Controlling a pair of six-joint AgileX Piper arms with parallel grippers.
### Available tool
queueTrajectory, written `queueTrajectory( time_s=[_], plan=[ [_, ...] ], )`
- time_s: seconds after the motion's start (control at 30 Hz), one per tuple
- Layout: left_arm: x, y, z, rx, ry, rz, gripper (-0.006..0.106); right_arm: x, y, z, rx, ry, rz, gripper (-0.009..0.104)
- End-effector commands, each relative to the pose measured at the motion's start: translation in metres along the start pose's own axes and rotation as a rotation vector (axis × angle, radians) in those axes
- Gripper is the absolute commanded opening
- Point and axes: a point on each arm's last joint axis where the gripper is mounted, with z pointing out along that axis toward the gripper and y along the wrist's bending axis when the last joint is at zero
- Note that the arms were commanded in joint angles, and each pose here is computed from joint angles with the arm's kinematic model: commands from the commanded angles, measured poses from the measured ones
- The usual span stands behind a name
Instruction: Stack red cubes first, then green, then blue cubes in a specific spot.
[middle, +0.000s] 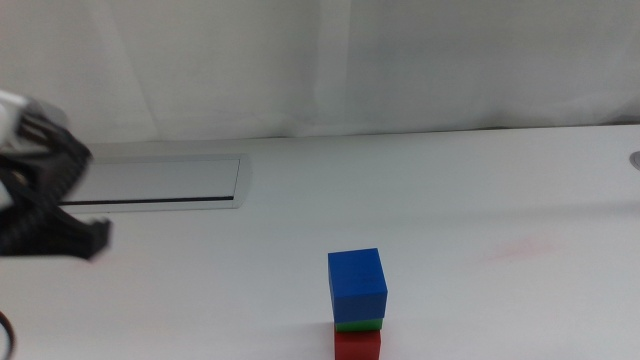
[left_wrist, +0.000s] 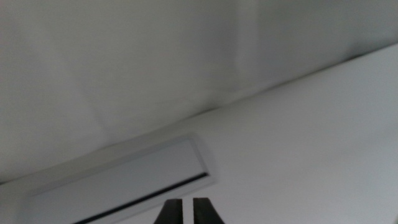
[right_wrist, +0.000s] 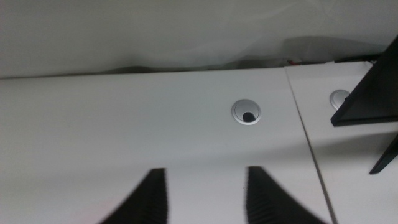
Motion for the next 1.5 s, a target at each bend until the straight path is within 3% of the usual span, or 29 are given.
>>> queueTrajectory(
  time_s=[0.0,0.23,0.47,0.63,0.73,0.9,1.23,1.47],
  plan=[
    [-0.007,0.011,-0.005,-0.064,-0.012,-0.007,-0.003,0.018,0.001,-0.01,0.011,-0.037,-0.01,0.03],
    [-0.026,0.042,-0.018,-0.164,0.026,-0.028,-0.002,0.081,0.01,-0.036,0.019,-0.113,0.008,-0.001],
    [-0.041,0.058,-0.035,-0.236,-0.012,-0.1,-0.001,0.137,0.02,-0.054,-0.002,-0.153,0.026,-0.002],
    [-0.043,0.051,-0.059,-0.212,-0.225,-0.164,-0.001,0.176,0.028,-0.07,-0.017,-0.237,0.036,-0.002],
    [-0.028,0.046,-0.067,-0.221,-0.314,-0.165,-0.001,0.192,0.031,-0.076,-0.017,-0.349,0.057,-0.002],
    [0.017,0.039,-0.038,-0.202,-0.273,-0.202,-0.001,0.206,0.032,-0.061,-0.028,-0.551,0.188,-0.002],
    [0.094,0.028,0.021,-0.174,-0.123,-0.087,-0.001,0.244,0.034,0.014,0.009,-0.464,0.142,-0.002],
    [0.116,0.024,0.043,-0.166,-0.21,-0.081,-0.001,0.246,0.033,0.033,0.019,-0.484,0.169,-0.002]
  ],
)
